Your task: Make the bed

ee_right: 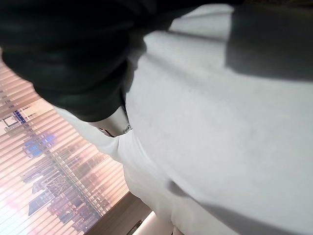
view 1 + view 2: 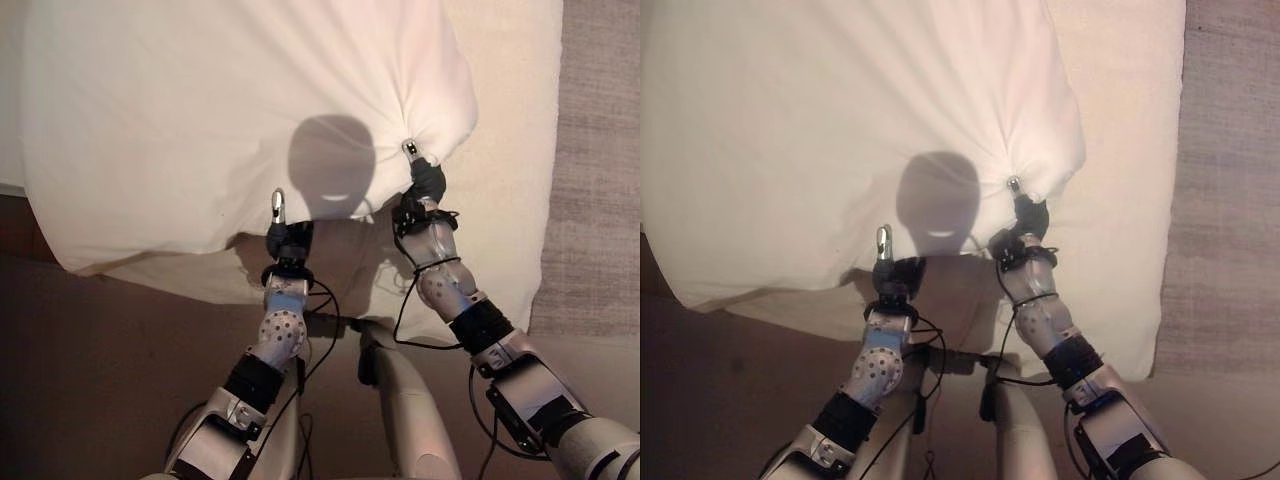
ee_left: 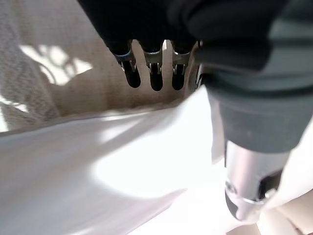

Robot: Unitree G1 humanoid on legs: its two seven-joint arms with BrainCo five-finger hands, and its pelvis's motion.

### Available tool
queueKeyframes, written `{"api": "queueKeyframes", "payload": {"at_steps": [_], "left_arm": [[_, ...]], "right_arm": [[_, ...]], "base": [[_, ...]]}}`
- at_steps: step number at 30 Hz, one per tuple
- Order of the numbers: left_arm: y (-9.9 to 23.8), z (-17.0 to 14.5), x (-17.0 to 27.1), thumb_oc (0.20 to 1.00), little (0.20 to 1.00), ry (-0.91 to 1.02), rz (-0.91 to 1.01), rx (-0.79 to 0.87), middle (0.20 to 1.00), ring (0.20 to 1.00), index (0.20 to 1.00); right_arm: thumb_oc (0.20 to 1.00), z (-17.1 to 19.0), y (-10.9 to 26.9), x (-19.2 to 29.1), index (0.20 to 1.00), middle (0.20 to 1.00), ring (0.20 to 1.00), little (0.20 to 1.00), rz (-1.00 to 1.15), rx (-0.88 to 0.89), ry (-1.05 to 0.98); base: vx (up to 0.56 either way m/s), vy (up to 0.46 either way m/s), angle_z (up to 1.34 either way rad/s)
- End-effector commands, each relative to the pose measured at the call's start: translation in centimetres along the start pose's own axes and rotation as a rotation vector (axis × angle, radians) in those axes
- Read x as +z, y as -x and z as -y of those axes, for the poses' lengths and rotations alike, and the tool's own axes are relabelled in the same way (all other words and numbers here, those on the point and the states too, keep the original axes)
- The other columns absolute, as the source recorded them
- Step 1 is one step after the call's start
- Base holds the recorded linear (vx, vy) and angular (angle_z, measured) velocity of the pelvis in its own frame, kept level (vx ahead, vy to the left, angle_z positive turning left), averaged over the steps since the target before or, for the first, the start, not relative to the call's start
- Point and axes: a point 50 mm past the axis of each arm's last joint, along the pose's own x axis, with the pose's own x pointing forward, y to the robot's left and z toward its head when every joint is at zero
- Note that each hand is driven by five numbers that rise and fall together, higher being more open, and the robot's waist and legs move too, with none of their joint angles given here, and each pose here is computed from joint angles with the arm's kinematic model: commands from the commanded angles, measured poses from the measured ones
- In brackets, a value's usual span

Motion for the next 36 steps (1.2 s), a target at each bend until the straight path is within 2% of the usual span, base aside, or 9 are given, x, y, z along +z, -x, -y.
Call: {"api": "queueKeyframes", "payload": {"at_steps": [1,7,8,10,11,20,25,33,36], "left_arm": [[-1.3,0.2,5.4,1.000,1.000,-0.075,0.266,0.021,1.000,1.000,1.000],[-2.3,0.9,7.5,1.000,1.000,-0.179,0.353,0.036,1.000,1.000,1.000],[-2.7,1.1,8.1,0.661,0.661,-0.206,0.377,0.035,0.661,0.661,0.661],[-2.9,1.2,8.5,0.485,0.485,-0.236,0.388,0.034,0.485,0.485,0.485],[-3.0,1.1,8.6,0.200,0.200,-0.244,0.393,0.036,0.200,0.200,0.200],[-3.5,1.4,10.9,0.200,0.200,-0.367,0.444,-0.010,0.200,0.200,0.200],[-2.5,1.0,11.3,0.200,0.200,-0.429,0.436,-0.091,0.200,0.200,0.200],[-0.8,0.4,11.8,0.200,0.200,-0.390,0.453,-0.149,0.200,0.200,0.200],[-0.5,-0.3,10.7,0.200,0.200,-0.339,0.422,-0.151,0.200,0.200,0.200]], "right_arm": [[0.200,1.9,2.0,2.8,0.200,0.200,0.200,0.200,0.178,-0.049,-0.124],[0.200,3.8,3.7,1.0,0.200,0.200,0.200,0.200,0.119,-0.097,-0.141],[0.200,4.5,4.3,0.1,0.200,0.200,0.200,0.200,0.083,-0.115,-0.145],[0.200,4.9,4.7,-0.3,0.200,0.200,0.200,0.200,0.067,-0.121,-0.145],[0.200,5.2,5.0,-0.7,0.200,0.200,0.200,0.200,0.049,-0.123,-0.144],[0.200,6.3,6.3,-3.9,0.200,0.200,0.200,0.200,-0.098,-0.125,-0.107],[0.200,6.7,6.7,-5.1,0.200,0.200,0.200,0.200,-0.169,-0.089,-0.069],[0.200,6.2,7.0,-6.6,0.200,0.200,0.200,0.200,-0.210,-0.097,-0.102],[0.200,7.1,7.7,-6.5,0.200,0.200,0.200,0.200,-0.222,-0.109,-0.087]], "base": [[0.00,0.000,0.00],[0.00,0.000,0.00],[0.00,0.000,0.00],[0.00,0.000,0.00],[0.00,0.000,0.00],[0.01,-0.015,-0.05],[0.03,-0.028,0.04],[0.03,0.071,0.20],[0.07,0.671,0.34]]}}
